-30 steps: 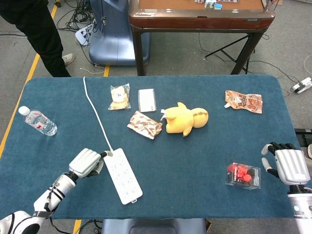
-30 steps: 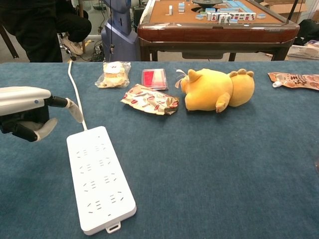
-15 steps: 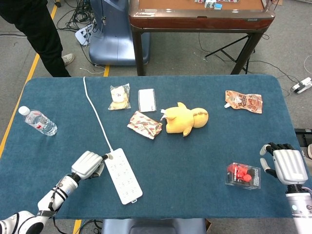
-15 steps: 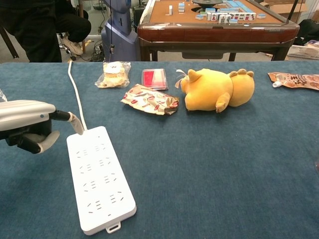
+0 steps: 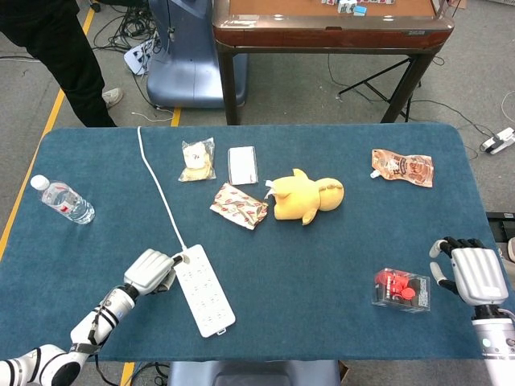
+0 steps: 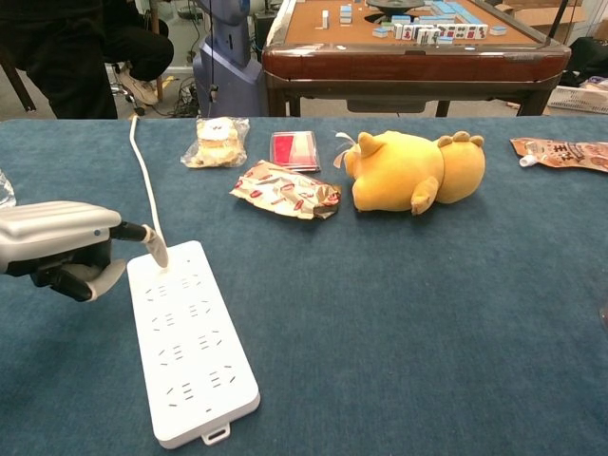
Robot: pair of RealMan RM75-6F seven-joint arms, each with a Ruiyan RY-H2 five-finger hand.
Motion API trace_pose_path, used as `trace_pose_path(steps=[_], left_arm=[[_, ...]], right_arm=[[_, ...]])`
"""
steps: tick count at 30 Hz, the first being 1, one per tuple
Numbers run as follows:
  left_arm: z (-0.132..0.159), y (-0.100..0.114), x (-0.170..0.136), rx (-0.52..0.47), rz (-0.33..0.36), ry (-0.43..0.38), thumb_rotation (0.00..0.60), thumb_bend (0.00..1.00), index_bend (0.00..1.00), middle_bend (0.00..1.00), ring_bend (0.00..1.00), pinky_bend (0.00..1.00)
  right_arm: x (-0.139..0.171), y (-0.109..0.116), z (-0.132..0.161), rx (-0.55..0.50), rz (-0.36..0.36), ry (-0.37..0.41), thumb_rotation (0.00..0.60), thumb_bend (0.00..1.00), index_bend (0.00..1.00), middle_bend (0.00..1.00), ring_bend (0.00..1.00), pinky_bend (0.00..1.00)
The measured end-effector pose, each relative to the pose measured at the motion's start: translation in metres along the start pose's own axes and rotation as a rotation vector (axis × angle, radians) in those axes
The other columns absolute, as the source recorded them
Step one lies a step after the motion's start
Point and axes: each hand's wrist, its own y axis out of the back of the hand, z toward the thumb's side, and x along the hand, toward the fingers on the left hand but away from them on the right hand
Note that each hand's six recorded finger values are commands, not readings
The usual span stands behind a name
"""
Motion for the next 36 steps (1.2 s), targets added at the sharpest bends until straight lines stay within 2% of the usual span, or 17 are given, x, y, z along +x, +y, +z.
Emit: trace_pose_path(steps=[36], left_arm=[[0.0023,-0.0090,0.0036,0.038,-0.008,0.007,0.600,0.72,0.33,1.00,1.00,1.00]], right_arm=[[-0.0020,-0.0077,-0.0015,-0.016,0.016,-0.001,0.600,0.32,0.50,0.46,0.45,0.36]])
